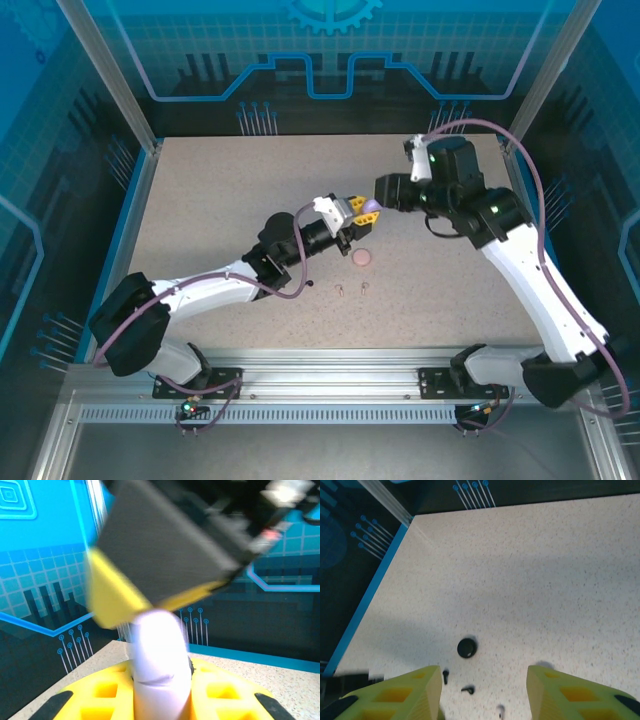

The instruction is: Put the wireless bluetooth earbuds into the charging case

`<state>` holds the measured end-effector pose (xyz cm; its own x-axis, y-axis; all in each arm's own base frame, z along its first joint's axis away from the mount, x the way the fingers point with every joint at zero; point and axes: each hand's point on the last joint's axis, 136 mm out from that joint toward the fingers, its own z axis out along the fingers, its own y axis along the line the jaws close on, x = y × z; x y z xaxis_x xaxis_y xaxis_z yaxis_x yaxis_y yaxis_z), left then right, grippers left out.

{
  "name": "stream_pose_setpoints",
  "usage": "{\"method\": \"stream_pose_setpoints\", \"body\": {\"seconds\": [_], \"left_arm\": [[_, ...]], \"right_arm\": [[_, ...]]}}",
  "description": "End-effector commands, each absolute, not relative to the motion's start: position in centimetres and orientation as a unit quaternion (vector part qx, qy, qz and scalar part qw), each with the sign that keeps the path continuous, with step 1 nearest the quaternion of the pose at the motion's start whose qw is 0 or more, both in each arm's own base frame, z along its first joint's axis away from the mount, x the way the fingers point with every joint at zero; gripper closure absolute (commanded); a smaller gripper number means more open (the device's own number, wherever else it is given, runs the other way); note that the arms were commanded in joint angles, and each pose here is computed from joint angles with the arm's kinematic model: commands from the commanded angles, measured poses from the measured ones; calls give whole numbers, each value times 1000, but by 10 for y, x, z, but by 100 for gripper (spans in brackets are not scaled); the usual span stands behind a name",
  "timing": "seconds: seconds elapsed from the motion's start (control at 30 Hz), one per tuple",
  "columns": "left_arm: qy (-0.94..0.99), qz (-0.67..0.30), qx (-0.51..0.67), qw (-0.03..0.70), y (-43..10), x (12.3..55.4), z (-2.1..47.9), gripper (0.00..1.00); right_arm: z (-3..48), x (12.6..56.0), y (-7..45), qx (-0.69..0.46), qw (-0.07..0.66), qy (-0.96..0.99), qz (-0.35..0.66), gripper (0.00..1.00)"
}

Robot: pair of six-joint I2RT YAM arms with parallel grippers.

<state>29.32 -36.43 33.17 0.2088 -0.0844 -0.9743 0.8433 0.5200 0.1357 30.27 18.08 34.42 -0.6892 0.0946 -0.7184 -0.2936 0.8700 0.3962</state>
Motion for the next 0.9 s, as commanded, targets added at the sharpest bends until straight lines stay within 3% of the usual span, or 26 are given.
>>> {"method": "stream_pose_setpoints", "body": {"seconds": [0.0,0.2,0.33,0.6,0.87], "left_arm": [[508,-331,339,719,-360,296,354,100],[547,-332,329,694,-366,308,335,100],[622,-339,292,643,-373,330,298,100],[764,-373,206,484,-414,372,201,100],[841,-427,145,299,-479,395,121,100]], "right_arm": [[319,272,180,-66,344,902,253,52],[342,295,131,52,408,884,223,46],[328,310,91,150,408,878,202,44],[261,310,36,278,367,872,167,43],[238,299,8,317,357,866,146,43]]}}
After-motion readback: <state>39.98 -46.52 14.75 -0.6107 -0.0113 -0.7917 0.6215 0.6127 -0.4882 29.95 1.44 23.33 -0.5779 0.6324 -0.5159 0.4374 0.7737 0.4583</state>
